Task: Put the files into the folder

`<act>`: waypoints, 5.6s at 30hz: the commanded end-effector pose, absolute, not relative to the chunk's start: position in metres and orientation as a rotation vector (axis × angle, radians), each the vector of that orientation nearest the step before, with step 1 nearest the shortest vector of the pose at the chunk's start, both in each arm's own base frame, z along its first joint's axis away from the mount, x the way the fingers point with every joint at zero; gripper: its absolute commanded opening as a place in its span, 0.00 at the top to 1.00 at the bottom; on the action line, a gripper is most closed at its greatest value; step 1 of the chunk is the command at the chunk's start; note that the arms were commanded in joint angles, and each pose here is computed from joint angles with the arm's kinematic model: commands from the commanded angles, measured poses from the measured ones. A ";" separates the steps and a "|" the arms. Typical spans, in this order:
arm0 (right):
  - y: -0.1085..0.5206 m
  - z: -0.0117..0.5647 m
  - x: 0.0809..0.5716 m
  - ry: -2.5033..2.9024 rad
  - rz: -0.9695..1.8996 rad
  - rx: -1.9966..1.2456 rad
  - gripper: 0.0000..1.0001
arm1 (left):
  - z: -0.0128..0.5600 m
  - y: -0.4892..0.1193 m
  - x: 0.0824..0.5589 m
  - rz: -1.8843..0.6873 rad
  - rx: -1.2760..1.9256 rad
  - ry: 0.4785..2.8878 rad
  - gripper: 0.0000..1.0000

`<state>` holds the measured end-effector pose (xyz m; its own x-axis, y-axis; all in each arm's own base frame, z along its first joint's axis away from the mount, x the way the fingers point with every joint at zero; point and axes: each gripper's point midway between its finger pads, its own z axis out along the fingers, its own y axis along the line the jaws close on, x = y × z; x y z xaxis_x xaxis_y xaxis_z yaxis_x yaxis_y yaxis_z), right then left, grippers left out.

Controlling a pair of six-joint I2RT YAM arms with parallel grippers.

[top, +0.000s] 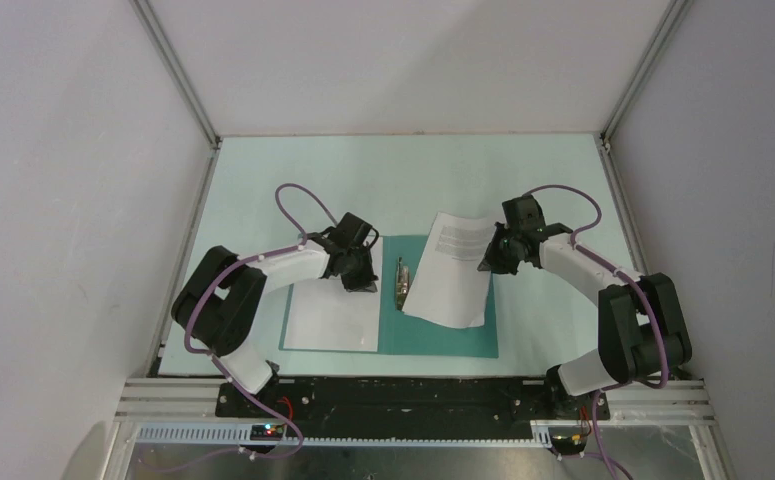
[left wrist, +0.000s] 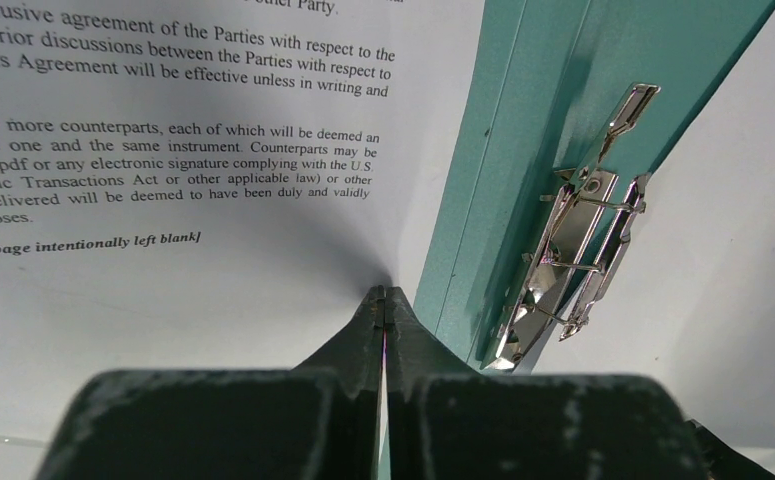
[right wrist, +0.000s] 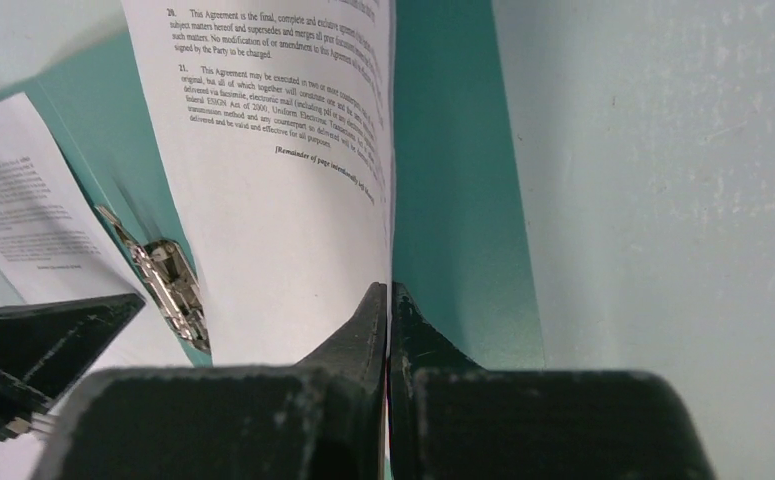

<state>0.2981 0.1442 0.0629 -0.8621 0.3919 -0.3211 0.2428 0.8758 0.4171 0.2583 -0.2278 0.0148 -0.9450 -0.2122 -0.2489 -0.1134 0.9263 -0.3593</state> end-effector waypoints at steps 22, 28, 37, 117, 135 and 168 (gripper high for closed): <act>0.117 0.062 0.331 2.318 0.659 1.096 1.00 | 0.003 -0.223 0.251 -0.458 -0.215 2.850 1.00; 0.097 0.063 0.329 2.219 0.629 1.225 1.00 | 0.002 -0.223 0.250 -0.456 -0.213 2.852 1.00; 0.088 0.080 0.341 2.108 0.681 1.290 1.00 | 0.001 -0.223 0.250 -0.456 -0.213 2.857 1.00; 0.129 0.045 0.210 2.364 0.287 0.578 1.00 | -0.006 -0.223 0.247 -0.450 -0.228 2.883 1.00; 0.123 0.050 0.185 2.408 0.264 0.470 1.00 | -0.012 -0.222 0.248 -0.425 -0.227 2.892 1.00; 0.146 0.071 0.203 2.336 0.202 0.222 1.00 | -0.016 -0.216 0.249 -0.359 -0.192 2.907 1.00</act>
